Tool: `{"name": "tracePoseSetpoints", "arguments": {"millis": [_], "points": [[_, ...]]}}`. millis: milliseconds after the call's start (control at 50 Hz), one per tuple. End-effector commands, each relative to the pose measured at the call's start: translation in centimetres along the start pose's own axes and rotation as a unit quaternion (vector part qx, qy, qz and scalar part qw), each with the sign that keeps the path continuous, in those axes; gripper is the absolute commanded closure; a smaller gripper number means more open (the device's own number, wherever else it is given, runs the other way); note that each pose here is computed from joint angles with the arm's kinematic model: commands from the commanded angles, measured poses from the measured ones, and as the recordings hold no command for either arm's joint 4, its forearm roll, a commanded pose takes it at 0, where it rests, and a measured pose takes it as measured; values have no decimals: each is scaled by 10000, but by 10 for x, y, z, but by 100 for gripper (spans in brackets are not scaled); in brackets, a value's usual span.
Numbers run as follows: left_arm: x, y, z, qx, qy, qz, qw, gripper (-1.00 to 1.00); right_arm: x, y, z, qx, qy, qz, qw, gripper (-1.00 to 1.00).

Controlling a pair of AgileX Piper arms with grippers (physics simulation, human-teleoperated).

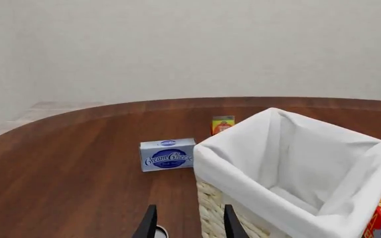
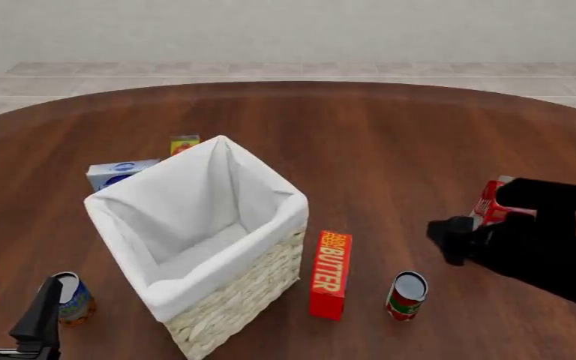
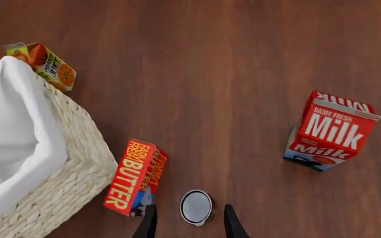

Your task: Pick up the tomato sauce, and put it in the basket.

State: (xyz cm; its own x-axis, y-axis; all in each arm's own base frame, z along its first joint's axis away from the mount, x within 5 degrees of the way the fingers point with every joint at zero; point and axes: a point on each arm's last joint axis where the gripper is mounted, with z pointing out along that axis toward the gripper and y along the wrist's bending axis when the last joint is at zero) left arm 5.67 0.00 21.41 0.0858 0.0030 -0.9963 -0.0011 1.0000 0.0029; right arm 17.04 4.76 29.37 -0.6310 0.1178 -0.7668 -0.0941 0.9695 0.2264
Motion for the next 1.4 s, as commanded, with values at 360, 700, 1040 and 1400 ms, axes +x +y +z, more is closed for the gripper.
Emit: {"name": "tracePoseSetpoints", "arguments": {"millis": [360,700,1040,1400], "points": [[0,0,0,-2,-1,0,10000,-100,22,-5,43,169,609,291,9976,-100],[0,0,0,-2,-2,0,10000,-100,36,-6,59,221,871,395,9952,-100],[1,0,0,-1,-1,0,10000,-100,45,-6,69,246,1057,468,9930,-100],[1,0,0,-1,0,-1,10000,-100,51,-4,80,234,1150,502,9918,-100]]}}
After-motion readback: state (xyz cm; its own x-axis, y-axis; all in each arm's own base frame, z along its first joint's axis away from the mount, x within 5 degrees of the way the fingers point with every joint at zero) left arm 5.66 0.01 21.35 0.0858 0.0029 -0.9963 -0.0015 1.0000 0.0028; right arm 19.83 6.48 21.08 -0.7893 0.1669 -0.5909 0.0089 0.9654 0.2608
